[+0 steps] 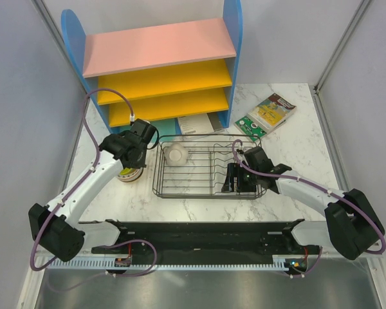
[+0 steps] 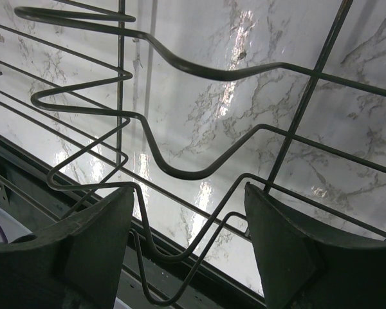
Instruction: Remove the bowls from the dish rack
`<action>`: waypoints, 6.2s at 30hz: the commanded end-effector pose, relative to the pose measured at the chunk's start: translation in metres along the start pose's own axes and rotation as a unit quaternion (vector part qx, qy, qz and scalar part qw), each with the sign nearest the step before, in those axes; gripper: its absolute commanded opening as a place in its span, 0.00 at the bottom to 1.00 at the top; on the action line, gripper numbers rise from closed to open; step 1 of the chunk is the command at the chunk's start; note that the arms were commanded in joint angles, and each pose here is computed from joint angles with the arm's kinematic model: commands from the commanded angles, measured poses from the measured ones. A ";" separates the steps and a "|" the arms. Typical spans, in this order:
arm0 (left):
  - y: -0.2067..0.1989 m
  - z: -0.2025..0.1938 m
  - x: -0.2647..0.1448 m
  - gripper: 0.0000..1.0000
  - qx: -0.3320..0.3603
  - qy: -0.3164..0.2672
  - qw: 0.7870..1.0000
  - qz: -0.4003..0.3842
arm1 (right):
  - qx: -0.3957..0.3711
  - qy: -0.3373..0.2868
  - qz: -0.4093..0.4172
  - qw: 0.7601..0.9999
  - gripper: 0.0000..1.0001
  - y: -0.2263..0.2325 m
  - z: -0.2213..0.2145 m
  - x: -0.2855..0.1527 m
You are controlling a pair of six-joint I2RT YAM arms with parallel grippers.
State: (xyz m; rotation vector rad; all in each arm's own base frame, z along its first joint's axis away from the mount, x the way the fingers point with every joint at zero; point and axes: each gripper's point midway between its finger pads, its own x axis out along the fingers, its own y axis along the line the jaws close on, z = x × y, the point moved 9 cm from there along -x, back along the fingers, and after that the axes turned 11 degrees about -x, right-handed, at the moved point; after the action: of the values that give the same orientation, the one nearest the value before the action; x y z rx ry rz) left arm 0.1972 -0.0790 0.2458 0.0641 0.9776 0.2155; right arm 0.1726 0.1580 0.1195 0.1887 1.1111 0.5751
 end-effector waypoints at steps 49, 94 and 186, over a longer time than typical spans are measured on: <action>-0.010 0.026 -0.033 0.51 -0.037 -0.070 0.990 -0.113 | 0.007 0.010 0.007 1.000 0.77 -0.002 -0.007 0.005; -0.129 0.034 0.095 0.89 0.015 -0.024 0.964 -0.263 | -0.003 0.015 -0.002 1.000 0.77 -0.002 -0.006 0.000; -0.175 -0.109 0.157 0.83 0.073 0.238 0.918 -0.309 | 0.002 0.010 -0.006 1.000 0.76 -0.002 -0.004 0.002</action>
State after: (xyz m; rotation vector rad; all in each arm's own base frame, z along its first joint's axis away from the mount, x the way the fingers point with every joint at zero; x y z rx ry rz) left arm 0.2943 -0.2502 0.1195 -0.3036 0.9052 -0.4881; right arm 0.1649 0.1558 0.1132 0.1955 1.1707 0.5771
